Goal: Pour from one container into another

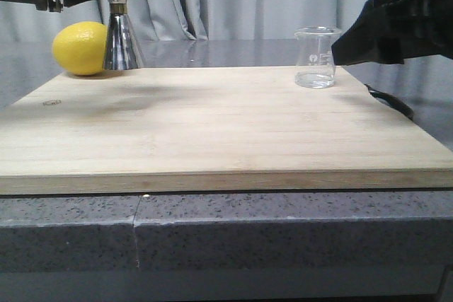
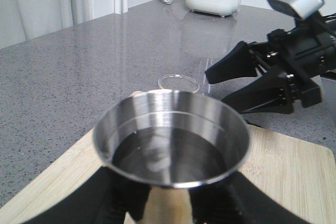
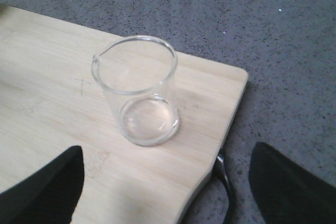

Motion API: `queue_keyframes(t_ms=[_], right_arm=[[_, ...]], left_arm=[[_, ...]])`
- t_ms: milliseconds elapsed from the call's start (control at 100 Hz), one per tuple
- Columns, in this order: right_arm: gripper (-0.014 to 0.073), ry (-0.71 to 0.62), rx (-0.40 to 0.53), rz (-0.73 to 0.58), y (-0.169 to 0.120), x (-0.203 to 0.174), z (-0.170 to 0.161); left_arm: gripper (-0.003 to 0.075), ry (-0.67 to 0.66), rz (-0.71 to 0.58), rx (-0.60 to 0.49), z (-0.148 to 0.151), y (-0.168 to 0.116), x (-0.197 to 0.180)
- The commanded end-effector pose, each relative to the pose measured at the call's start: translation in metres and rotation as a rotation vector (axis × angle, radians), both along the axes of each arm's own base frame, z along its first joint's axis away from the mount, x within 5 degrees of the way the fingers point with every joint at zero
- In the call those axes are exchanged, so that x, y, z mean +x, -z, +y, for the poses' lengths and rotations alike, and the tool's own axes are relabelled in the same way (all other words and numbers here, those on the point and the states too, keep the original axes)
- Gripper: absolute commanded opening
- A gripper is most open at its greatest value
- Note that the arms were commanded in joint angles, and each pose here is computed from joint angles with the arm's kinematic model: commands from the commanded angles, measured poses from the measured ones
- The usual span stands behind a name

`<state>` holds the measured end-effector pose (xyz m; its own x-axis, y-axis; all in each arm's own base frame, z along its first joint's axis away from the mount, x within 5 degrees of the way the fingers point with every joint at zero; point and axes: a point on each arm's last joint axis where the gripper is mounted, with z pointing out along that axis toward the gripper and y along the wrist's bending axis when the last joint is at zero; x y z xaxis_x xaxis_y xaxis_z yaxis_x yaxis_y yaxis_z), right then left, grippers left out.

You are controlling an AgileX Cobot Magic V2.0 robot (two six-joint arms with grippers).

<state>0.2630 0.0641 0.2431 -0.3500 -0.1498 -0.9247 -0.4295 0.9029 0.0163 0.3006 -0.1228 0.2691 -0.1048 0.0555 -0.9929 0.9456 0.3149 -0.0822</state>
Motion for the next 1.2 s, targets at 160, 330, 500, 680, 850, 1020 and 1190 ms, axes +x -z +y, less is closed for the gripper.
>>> queue_keyframes(t_ms=[160, 330, 500, 680, 850, 1020, 1190], right_arm=[[0.0578, -0.013, 0.028, -0.092, -0.021, -0.022, -0.001], [0.0578, -0.011, 0.027, -0.093, -0.021, -0.023, -0.002], [0.0578, -0.01, 0.025, -0.092, -0.021, -0.023, -0.002], [0.0578, -0.01, 0.025, -0.092, -0.021, -0.023, -0.002], [0.0578, -0.01, 0.025, -0.092, -0.021, -0.023, -0.002], [0.0578, -0.01, 0.025, -0.092, -0.021, -0.023, -0.002], [0.0578, -0.01, 0.025, -0.092, -0.021, -0.023, -0.002]], left_arm=[[0.0239, 0.028, -0.07, -0.144, -0.003, -0.033, -0.006], [0.0239, 0.028, -0.07, -0.144, -0.003, -0.033, -0.006], [0.0239, 0.028, -0.07, -0.144, -0.003, -0.033, -0.006], [0.0239, 0.028, -0.07, -0.144, -0.003, -0.033, -0.006], [0.0239, 0.043, -0.077, -0.143, -0.007, -0.034, -0.006], [0.0239, 0.069, -0.082, -0.137, -0.02, -0.033, 0.0], [0.0239, 0.09, -0.083, -0.14, -0.028, -0.031, 0.011]])
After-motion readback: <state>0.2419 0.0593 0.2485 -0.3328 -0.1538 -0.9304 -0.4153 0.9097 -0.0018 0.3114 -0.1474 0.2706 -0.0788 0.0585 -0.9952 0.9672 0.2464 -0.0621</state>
